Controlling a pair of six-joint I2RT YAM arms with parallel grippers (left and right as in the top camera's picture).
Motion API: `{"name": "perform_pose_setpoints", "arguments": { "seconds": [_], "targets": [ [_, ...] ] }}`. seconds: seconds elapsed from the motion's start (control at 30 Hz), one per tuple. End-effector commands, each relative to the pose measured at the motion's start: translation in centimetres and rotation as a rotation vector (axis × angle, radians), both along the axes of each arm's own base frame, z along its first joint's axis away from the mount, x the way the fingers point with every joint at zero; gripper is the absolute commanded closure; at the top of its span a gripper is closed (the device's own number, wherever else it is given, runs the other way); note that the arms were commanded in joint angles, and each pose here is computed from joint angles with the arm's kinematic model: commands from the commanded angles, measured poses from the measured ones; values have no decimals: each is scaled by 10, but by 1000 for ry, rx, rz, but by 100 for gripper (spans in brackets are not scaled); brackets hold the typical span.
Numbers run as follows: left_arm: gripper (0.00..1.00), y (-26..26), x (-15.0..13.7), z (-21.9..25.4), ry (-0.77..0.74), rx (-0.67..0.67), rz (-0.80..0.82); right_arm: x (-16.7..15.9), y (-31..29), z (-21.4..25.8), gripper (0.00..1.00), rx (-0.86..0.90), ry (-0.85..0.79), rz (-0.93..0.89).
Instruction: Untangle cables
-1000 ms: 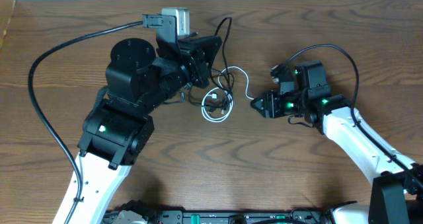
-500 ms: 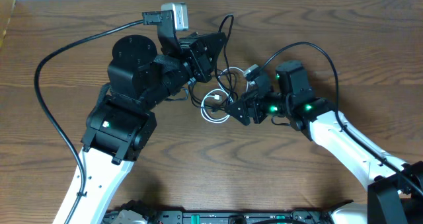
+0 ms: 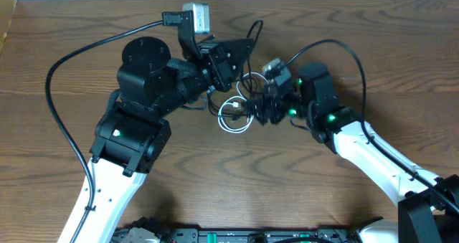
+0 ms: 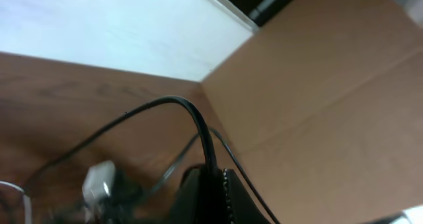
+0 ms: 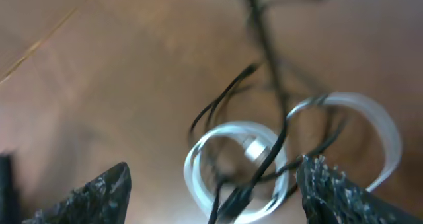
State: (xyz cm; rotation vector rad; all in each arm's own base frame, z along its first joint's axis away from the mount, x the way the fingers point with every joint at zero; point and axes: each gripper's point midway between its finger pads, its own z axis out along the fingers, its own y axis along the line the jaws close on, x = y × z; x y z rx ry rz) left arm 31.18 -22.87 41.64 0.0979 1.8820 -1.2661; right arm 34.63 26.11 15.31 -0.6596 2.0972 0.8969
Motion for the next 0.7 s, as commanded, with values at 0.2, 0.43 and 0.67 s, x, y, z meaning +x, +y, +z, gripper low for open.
{"name": "perform_pose_setpoints", "arguments": {
  "seconds": [0.2, 0.43, 0.67],
  "targets": [
    [92, -14, -27, 21, 51, -122, -148, 41, 2, 61, 25, 81, -292, -95],
    [93, -11, -35, 34, 35, -155, -158, 47, 5, 88, 59, 140, -401, -100],
    [92, -9, -36, 37, 8, -145, -148, 45, 4, 82, 99, 152, -345, -112]
  ]
}}
